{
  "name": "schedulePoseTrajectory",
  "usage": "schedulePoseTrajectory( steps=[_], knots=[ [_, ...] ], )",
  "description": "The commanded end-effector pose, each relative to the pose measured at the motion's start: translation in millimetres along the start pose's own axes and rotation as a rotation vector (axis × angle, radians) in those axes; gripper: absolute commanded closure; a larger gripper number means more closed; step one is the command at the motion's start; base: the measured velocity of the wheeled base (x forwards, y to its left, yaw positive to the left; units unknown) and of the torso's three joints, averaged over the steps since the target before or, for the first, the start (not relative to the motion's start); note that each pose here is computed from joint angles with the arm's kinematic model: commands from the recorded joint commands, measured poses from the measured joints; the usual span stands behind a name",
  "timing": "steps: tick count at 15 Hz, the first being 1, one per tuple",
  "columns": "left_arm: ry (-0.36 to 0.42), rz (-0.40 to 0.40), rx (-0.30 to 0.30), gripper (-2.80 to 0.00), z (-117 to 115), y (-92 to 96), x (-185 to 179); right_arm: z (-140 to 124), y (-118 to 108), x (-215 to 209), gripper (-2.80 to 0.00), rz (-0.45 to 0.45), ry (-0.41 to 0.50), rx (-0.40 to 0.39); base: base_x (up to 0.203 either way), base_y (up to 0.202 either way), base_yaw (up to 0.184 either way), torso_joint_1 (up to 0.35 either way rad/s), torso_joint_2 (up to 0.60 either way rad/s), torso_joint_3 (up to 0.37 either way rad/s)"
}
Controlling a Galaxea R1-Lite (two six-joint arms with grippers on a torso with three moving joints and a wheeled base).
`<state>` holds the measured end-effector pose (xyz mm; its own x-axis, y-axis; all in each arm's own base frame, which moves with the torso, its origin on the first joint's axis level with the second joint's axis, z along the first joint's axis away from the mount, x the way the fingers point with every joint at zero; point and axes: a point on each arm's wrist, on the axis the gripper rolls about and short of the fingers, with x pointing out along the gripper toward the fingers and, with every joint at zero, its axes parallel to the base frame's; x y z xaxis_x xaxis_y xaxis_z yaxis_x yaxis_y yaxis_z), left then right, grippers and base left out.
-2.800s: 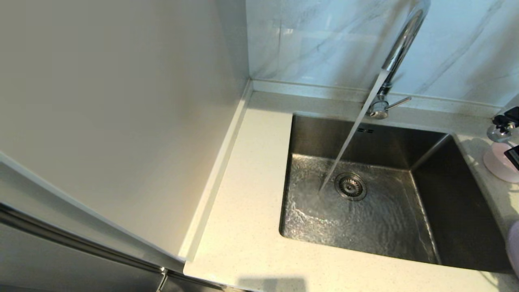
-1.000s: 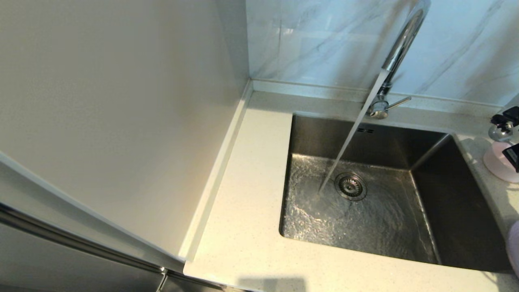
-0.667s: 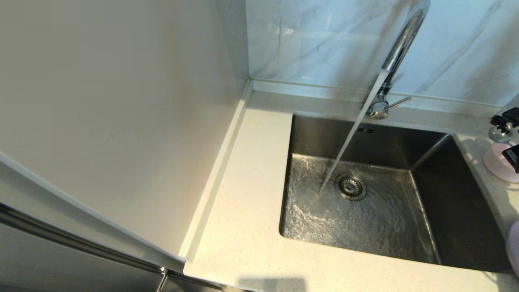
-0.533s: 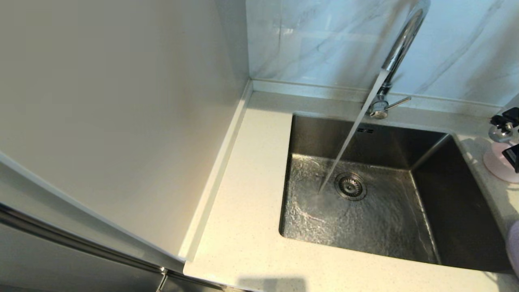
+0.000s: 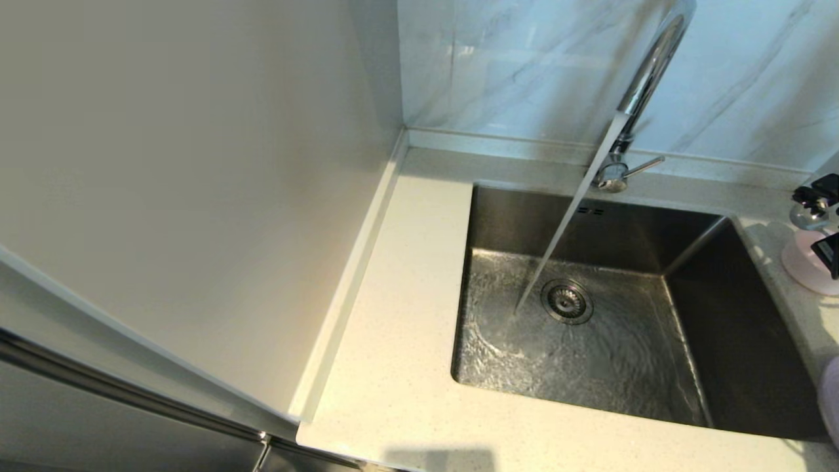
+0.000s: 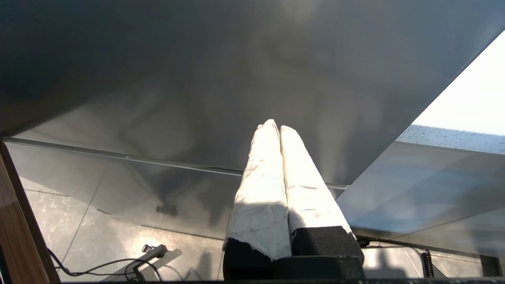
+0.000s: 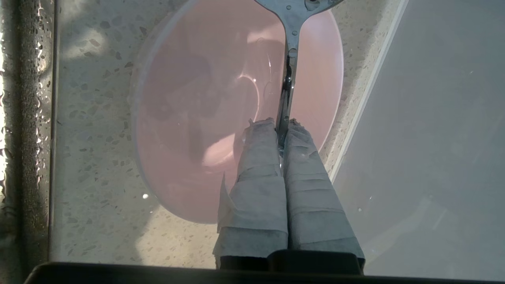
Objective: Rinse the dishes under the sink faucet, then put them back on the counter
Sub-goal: Place the spoon on the bowl
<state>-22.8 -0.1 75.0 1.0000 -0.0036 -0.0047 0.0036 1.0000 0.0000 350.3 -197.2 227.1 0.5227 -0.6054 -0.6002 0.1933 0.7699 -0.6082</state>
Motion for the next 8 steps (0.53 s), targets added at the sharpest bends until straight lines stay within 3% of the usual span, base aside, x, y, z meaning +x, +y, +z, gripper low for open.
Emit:
schedulePoseTrajectory(
  steps=[1, 2, 8],
  knots=[
    [0.000, 0.000, 0.000, 0.00, 0.0, 0.0, 0.0, -0.6, 0.6, 0.8, -0.63, 0.002, 0.005, -0.006, 0.000, 0.000, 0.000, 0.000, 0.00, 0.000],
    [0.000, -0.001, 0.000, 0.00, 0.0, 0.0, 0.0, -0.6, 0.6, 0.8, -2.80, 0.000, 0.006, -0.006, 0.000, 0.000, 0.000, 0.000, 0.00, 0.000],
    [0.000, 0.001, 0.000, 0.00, 0.0, 0.0, 0.0, 0.2, -0.9, -1.7, -2.80, -0.003, -0.002, -0.002, 0.000, 0.000, 0.000, 0.000, 0.00, 0.000]
  ],
)
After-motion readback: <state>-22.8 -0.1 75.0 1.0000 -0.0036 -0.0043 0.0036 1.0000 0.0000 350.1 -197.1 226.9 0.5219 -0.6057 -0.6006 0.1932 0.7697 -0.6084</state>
